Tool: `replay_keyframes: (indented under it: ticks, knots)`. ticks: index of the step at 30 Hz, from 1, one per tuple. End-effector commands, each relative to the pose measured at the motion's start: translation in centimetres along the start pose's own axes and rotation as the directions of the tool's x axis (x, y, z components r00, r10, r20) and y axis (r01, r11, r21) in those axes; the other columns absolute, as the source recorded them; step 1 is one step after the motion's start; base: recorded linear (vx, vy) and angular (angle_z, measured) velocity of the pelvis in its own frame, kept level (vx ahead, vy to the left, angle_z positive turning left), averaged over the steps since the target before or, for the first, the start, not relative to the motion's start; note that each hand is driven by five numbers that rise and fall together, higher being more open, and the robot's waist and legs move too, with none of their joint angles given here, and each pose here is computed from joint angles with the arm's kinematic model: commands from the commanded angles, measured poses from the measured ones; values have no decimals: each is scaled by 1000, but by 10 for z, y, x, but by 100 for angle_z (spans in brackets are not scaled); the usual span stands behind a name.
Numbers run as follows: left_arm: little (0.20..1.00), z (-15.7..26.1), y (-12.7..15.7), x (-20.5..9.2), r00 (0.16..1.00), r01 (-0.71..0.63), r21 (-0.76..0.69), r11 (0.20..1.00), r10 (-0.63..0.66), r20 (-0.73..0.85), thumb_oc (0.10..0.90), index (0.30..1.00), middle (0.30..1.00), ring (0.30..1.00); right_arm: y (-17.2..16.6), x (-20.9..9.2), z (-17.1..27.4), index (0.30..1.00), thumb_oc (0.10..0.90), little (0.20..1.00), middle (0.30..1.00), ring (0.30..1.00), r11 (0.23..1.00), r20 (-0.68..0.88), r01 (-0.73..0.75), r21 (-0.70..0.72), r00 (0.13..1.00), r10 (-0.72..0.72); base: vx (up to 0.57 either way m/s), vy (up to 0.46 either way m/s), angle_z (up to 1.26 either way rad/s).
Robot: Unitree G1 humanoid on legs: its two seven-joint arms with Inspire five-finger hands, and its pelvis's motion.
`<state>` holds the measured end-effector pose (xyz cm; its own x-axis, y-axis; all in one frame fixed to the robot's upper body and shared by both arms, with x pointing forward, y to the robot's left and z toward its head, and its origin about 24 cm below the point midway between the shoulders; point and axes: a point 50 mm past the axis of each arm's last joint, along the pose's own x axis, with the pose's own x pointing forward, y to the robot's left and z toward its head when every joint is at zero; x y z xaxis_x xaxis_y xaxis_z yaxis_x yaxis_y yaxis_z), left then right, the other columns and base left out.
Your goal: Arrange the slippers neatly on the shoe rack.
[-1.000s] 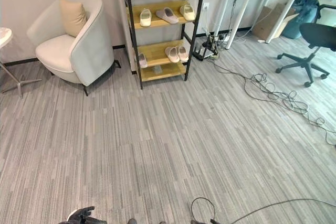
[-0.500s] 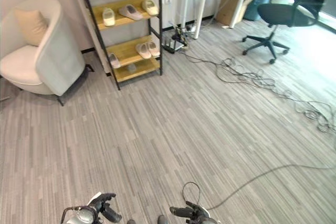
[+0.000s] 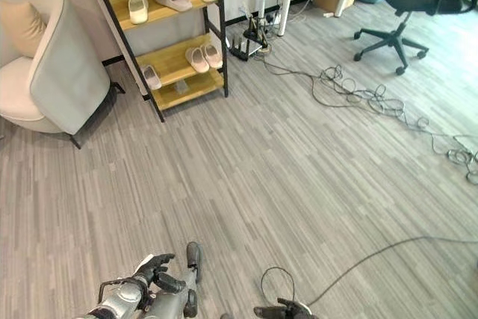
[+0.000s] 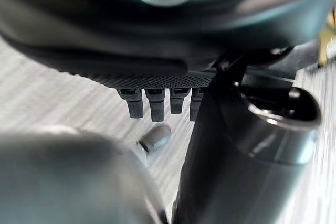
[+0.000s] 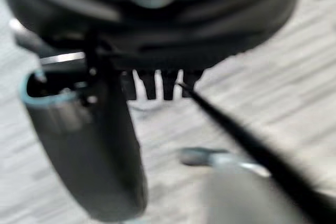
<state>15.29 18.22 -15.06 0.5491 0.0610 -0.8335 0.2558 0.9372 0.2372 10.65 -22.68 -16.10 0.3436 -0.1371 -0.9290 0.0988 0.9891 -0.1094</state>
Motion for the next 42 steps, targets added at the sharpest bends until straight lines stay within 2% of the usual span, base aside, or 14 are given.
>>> replay_keyframes:
  ticks: [1,2,6,8,10,13,18,22,27,32,39,42]
  knots:
    - [900,-79,22,-22,948,-23,157,987,71,-309,800,900,900,900,19,1,27,900,800,900,900,900,998,117,-60,7,991,59,319,140,-42]
    - [900,-79,22,-22,948,-23,157,987,71,-309,800,900,900,900,19,1,27,900,800,900,900,900,998,117,-60,7,991,59,416,229,-15]
    - [900,-58,48,-15,948,-186,-9,983,177,-265,800,900,900,900,27,1,35,900,800,900,900,900,993,129,-64,-103,989,78,557,258,38]
    - [900,-56,61,-16,935,-262,-116,958,222,-275,800,900,900,900,20,1,35,900,800,900,900,900,991,128,-33,-129,991,50,541,153,76]
    - [900,-54,63,-15,937,-275,-155,949,228,-266,800,900,900,900,12,1,35,900,800,900,900,900,993,127,-7,-120,992,22,653,72,91]
    - [900,-58,63,-17,934,-279,-151,948,232,-270,800,900,900,900,-4,0,20,900,800,900,900,900,997,80,32,-65,996,-27,628,-27,101]
    - [900,-61,63,-19,933,-291,-161,943,242,-267,800,900,900,900,-11,-1,3,900,800,900,900,900,996,21,48,-75,999,-47,535,-163,117]
    - [900,-84,54,-27,915,-289,-219,932,202,-349,800,900,900,900,-17,-3,-12,900,800,900,900,900,995,-29,49,-91,998,-52,505,-253,98]
    - [900,-84,46,-26,919,-300,-321,898,182,-350,800,900,900,900,-32,-3,3,900,800,900,900,900,993,5,101,-69,995,-101,258,-225,60]
    - [900,-79,46,-24,923,-303,-313,900,195,-332,800,900,900,900,-41,-5,11,900,800,900,900,900,988,46,148,-40,988,-147,279,-157,25]
    - [900,-81,53,-25,917,-323,-315,892,213,-337,800,900,900,900,-36,-4,16,900,800,900,900,900,985,70,157,-76,986,-152,445,88,27]
    - [900,-96,55,-33,891,-355,-312,881,217,-399,800,900,900,900,-19,-1,12,900,800,900,900,900,986,53,110,-129,993,-104,522,271,-40]
